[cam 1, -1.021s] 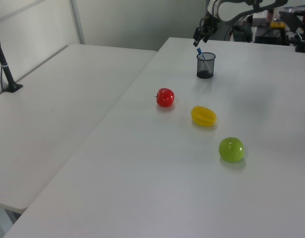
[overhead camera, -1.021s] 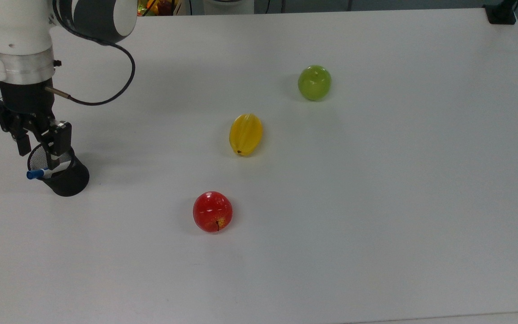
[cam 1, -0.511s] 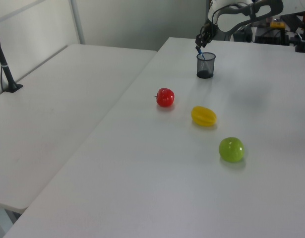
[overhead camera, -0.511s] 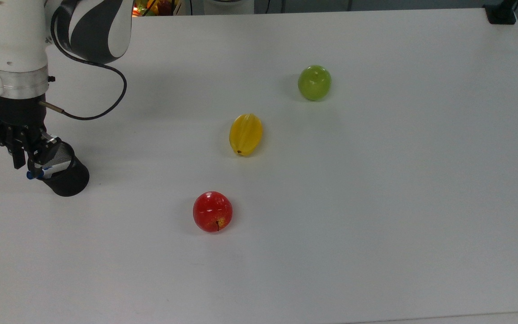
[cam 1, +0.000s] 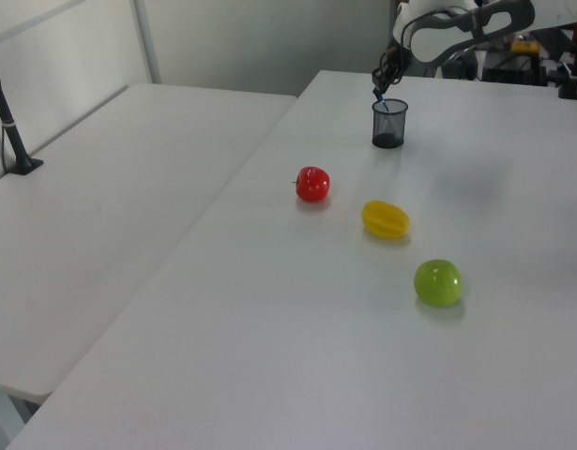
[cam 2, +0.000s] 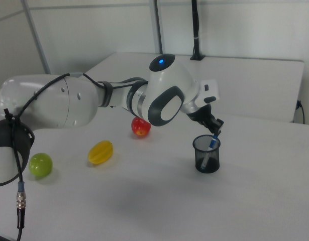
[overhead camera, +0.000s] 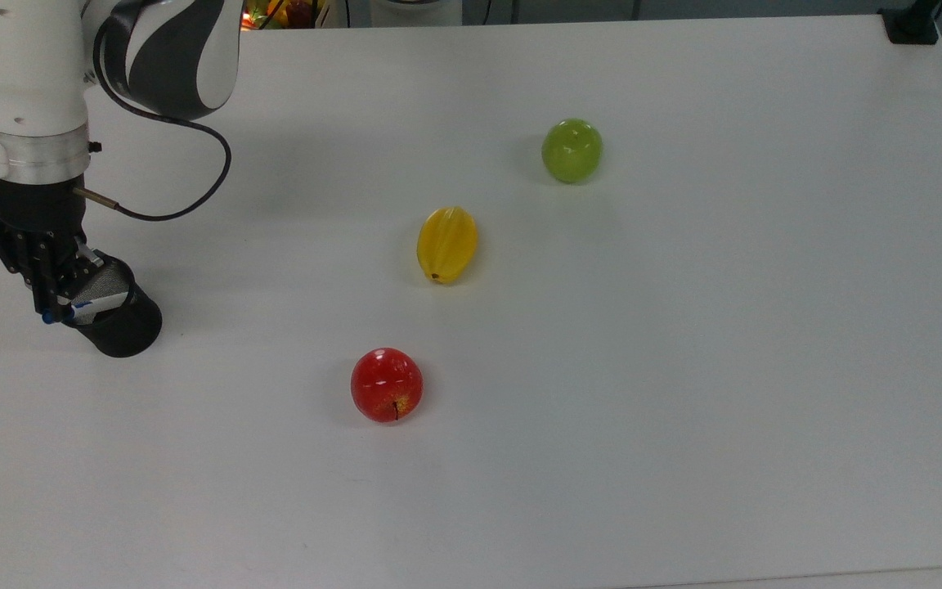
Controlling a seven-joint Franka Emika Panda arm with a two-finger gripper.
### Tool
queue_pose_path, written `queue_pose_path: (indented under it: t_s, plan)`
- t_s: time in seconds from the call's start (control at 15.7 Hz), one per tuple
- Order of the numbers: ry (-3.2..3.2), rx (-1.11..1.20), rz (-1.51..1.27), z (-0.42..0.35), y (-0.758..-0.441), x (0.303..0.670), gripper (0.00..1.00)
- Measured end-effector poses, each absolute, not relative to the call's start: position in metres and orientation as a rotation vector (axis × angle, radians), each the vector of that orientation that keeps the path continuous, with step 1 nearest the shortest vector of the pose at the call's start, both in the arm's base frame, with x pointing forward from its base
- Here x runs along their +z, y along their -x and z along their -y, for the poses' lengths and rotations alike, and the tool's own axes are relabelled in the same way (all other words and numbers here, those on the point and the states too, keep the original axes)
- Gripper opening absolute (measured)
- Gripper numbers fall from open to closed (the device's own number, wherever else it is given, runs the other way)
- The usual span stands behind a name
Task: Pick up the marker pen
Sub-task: 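Lower the gripper onto the blue-capped marker and close on it, then lift the marker up out of the pen cup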
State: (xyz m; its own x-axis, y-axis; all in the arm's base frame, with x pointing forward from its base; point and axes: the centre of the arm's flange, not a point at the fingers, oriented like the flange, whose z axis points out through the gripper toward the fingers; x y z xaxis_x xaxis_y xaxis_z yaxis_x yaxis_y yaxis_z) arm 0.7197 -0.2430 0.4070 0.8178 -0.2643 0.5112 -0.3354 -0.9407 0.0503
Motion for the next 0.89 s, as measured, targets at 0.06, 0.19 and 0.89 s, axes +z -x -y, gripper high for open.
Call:
queue_pose_path:
  t_s: [0.06,0.19,0.89]
  plan:
    - [-2.862,0.775,0.475,0.2430,-0.7197,0.4071,0.16]
    - [-2.862,0.775,0.475,0.2430,-0.7197,0.4071,0.16]
    - [-2.864,0.767,0.445,0.2431,-0.7199,0.4048,0.22]
